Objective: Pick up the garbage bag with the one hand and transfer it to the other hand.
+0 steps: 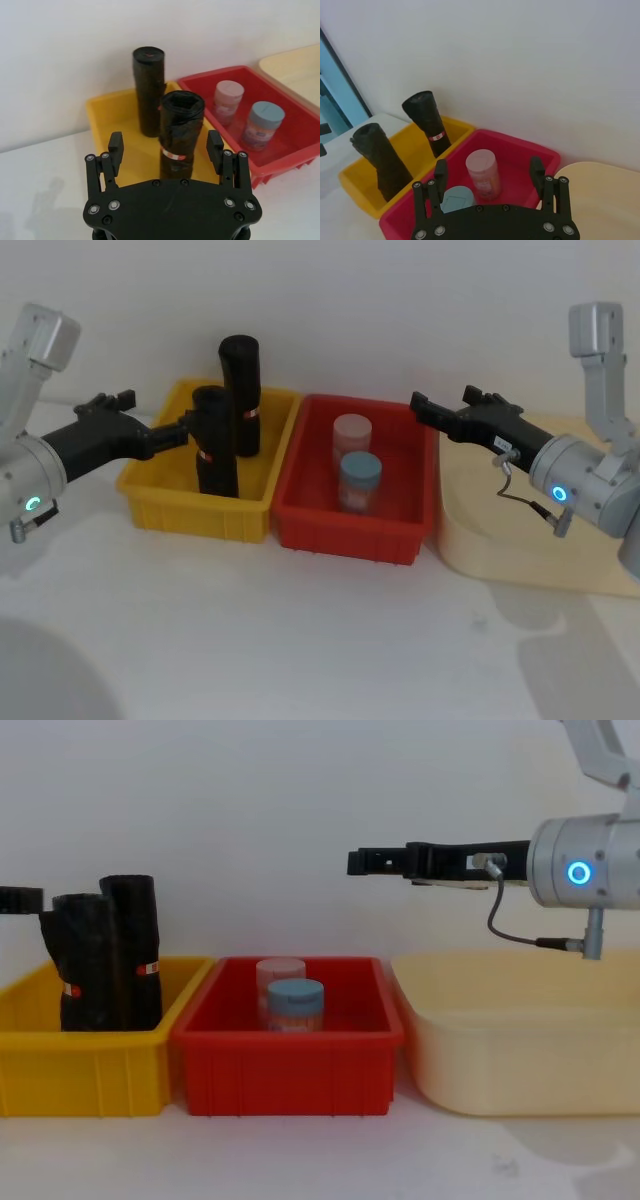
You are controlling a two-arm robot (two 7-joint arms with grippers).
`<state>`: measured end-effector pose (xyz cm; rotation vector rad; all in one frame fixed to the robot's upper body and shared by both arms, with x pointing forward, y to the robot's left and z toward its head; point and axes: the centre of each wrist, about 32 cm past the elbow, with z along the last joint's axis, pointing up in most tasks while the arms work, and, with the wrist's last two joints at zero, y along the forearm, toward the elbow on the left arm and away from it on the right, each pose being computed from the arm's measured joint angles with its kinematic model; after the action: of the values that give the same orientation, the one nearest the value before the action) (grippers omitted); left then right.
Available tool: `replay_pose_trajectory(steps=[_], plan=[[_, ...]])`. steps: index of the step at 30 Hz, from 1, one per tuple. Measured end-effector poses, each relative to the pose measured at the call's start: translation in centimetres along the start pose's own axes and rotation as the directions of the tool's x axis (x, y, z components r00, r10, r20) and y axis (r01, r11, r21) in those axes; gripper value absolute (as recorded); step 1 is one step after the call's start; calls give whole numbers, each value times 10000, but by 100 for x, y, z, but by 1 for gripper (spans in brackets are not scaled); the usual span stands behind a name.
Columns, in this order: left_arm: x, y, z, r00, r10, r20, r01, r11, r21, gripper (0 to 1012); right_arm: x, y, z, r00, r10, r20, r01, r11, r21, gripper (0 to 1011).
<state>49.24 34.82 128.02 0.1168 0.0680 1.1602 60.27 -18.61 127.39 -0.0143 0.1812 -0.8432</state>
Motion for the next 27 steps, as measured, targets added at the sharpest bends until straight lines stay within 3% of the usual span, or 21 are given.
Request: replay_pose_trajectory(steps=[6, 14, 27], plan=[[47, -151, -52, 9974, -683, -231, 683, 9977, -17, 1000, 48, 24, 7, 9999, -122, -1, 122, 9999, -14, 1000], [67, -373, -96, 9924, -1164, -396, 1160, 9932, -113, 1000, 125, 38, 17, 9997, -215, -87, 215, 9998, -35, 1000], [-5, -697, -95, 9881, -1518, -239, 1515, 9883, -153, 1000, 289, -67, 54, 9989, -400, -253, 401, 9992, 43, 1000]])
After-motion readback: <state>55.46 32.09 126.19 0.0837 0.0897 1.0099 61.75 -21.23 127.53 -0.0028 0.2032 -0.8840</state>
